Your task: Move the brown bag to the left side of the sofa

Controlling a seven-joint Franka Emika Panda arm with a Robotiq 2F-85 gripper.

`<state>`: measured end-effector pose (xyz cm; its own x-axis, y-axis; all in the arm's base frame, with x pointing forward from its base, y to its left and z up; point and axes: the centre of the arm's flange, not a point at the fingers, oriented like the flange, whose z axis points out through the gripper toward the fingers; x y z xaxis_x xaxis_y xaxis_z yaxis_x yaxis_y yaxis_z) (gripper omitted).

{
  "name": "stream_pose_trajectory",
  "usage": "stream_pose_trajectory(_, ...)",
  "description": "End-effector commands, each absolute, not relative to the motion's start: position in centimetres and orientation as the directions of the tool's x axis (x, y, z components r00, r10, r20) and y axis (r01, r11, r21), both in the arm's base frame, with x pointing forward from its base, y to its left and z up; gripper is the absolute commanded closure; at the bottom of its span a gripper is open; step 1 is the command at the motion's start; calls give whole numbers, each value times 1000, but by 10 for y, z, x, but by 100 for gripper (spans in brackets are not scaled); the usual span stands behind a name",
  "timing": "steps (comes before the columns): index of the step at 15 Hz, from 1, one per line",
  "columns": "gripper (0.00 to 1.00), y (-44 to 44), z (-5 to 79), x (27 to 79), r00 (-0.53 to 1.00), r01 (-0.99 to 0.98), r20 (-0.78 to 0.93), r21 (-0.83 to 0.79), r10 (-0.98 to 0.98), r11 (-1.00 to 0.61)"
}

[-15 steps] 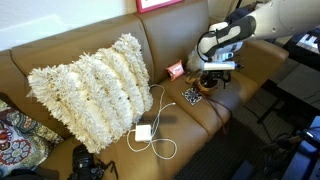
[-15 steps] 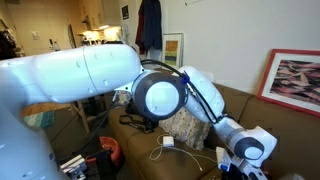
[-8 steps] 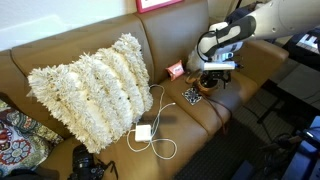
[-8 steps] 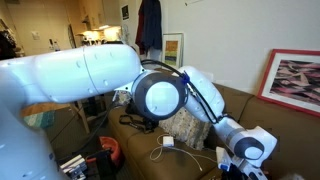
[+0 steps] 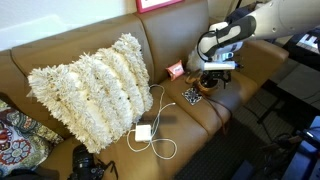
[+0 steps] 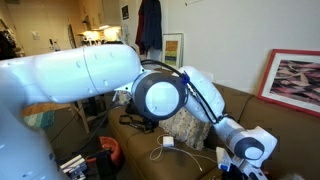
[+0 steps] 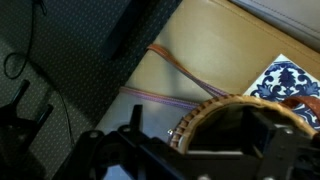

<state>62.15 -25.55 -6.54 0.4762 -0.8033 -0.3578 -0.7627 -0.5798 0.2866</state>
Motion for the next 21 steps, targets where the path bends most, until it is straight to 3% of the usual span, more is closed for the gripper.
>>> stream_pose_trajectory(1,0,-258,-64,617,491,-748,-391,268,-778,-607)
stream_pose_trajectory(5,0,-246,-56,611,568,-693,-439,202,-696,-692)
stream_pose_trajectory(13,0,-234,-47,608,567,-697,-422,213,-707,-685)
stream_pose_trajectory(14,25,-235,-47,607,567,-700,-417,210,-710,-682)
stream_pose_trajectory(15,26,-236,-45,607,564,-704,-414,210,-714,-678)
stream_pose_trajectory(21,68,-244,-35,604,565,-719,-400,191,-722,-669)
